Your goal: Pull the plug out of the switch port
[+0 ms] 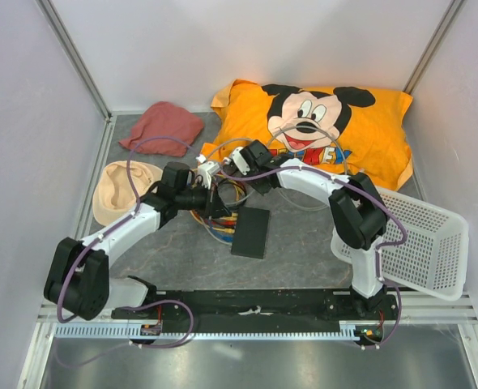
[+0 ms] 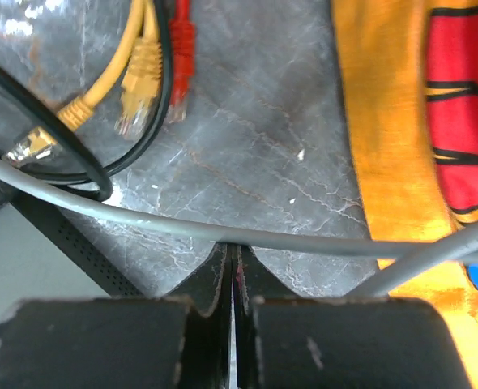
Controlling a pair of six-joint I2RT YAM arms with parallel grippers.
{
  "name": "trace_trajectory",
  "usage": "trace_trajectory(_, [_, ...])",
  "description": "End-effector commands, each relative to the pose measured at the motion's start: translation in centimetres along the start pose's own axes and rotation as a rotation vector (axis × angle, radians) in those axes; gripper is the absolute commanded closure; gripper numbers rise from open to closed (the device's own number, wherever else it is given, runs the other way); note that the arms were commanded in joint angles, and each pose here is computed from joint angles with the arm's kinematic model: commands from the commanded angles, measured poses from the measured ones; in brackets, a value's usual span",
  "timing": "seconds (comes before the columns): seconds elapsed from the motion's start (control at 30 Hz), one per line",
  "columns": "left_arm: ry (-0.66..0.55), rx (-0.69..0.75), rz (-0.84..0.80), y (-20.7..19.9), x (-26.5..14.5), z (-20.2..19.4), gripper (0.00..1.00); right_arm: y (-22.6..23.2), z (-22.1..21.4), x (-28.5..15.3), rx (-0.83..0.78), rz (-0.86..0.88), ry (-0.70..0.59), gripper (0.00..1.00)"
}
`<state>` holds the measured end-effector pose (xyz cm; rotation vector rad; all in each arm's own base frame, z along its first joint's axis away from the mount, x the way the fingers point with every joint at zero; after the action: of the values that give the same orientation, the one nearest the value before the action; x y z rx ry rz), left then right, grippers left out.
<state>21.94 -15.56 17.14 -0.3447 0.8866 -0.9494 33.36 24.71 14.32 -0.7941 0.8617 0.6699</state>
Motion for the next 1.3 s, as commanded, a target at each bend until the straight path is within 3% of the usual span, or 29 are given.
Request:
trace_trajectory(0.0, [-0.066, -0.098, -0.023, 0.7, -0.6, 1.5, 0.88, -1.4, 1.7, -2.4, 0.088, -0.022, -0.181, 1.0])
trace_trajectory(0.13, [-0.092, 0.069, -0.087, -0.4, -0.6, 1.3, 0.91, -1.6, 0.8, -1.3, 0.118, -0.041, -0.137, 1.0])
trace_trajectory(0.23, [-0.045, 0.333, -0.1, -1.4, 0.4, -0.1, 0.91, -3.7, 1.8, 0.3, 0.2, -0.069, -0.141, 1.0])
trace_trajectory(0.47, [-0.027, 0.471, 0.05, -0.2, 3.6, -1.1, 0.92, -5.5, 4.2, 2.1, 0.245, -0.083, -0.182, 1.0])
trace_trajectory(0.67, [-0.032, 0.381, 0.202, 0.8, 4.5, -1.1, 0.94, -3.1, 2.8, 3.0, 0.278, 0.119, -0.163, 1.0])
trace_trajectory(0.77, [0.051, 0.252, 0.267, 1.0, 5.0, -1.7, 0.95, -2.1, 2.3, 3.1, 0.303, 0.185, -0.155, 1.0])
trace_trajectory(0.87, [-0.004, 0.108, 0.406, 1.4, 4.4, -2.5, 0.96, -1.6, 2.2, 3.6, 0.318, 0.213, -0.145, 1.0])
trace_trajectory(1.07, [0.019, 0.021, 0.438, 2.1, 4.5, -4.3, 0.98, -0.7, 2.6, 4.2, 0.332, 0.265, -0.146, 1.0])
trace_trajectory(1.27, [0.077, 0.005, 0.322, 1.6, 5.0, -5.6, 0.98, 0.8, 3.2, 4.1, 0.318, 0.296, -0.146, 1.0])
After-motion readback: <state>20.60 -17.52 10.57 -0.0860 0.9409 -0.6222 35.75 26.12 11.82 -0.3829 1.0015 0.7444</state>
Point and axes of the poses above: each gripper's point midway between its finger pads, its own x axis out along the fingers, its own y axis along the line the jaws close on, z = x × y, the point moved 10 cm from there along -x, back along the fingers, and after that the axes turned 6 degrees about -x, right-handed, at the moved point
